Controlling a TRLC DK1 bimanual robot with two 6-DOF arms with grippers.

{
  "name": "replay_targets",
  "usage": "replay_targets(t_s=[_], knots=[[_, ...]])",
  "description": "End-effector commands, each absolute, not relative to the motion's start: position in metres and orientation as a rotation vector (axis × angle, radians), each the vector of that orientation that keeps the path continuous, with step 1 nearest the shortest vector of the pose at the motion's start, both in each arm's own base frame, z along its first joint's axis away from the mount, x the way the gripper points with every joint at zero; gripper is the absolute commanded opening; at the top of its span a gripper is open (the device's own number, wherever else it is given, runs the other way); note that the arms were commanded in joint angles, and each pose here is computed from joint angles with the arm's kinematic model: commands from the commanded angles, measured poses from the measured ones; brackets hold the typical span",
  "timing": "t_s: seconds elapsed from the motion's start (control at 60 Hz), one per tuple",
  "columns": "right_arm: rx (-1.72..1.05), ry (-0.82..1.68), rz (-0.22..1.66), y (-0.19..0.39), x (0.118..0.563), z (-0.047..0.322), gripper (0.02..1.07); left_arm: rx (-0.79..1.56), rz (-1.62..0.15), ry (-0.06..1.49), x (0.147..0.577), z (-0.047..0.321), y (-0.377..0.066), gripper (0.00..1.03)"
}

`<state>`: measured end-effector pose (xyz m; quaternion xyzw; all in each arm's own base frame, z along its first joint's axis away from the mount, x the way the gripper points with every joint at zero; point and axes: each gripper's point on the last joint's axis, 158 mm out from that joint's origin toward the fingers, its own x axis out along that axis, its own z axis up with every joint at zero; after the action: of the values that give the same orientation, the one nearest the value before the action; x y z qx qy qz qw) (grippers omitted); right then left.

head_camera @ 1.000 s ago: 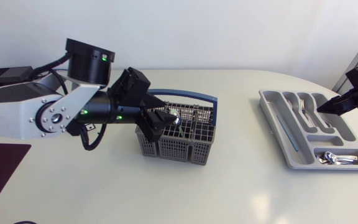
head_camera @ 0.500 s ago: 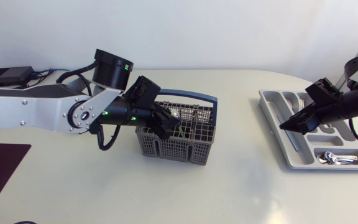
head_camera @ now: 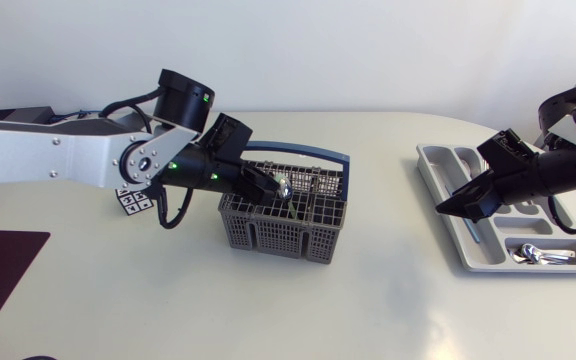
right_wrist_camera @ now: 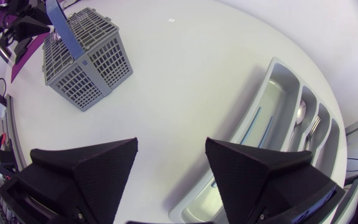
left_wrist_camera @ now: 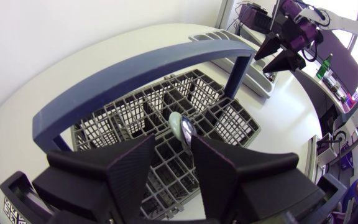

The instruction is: Transfer all utensils from the basket to the drawer tray.

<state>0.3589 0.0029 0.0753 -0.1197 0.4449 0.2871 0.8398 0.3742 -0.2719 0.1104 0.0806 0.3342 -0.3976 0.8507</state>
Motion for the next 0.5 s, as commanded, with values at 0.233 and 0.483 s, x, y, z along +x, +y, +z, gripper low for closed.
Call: replay_targets(t_s=[0.233, 0.483], knots=[[-0.239, 0.954, 0.602, 0.006, 0.355, 0.071, 0.84, 0.034, -0.927, 0.795, 0.367, 0.121, -0.284, 0.43], [-0.241, 0.952, 0.602, 0.006, 0.356, 0.07, 0.85, 0.017, -0.934, 0.824, 0.368, 0.115, -0.284, 0.44]])
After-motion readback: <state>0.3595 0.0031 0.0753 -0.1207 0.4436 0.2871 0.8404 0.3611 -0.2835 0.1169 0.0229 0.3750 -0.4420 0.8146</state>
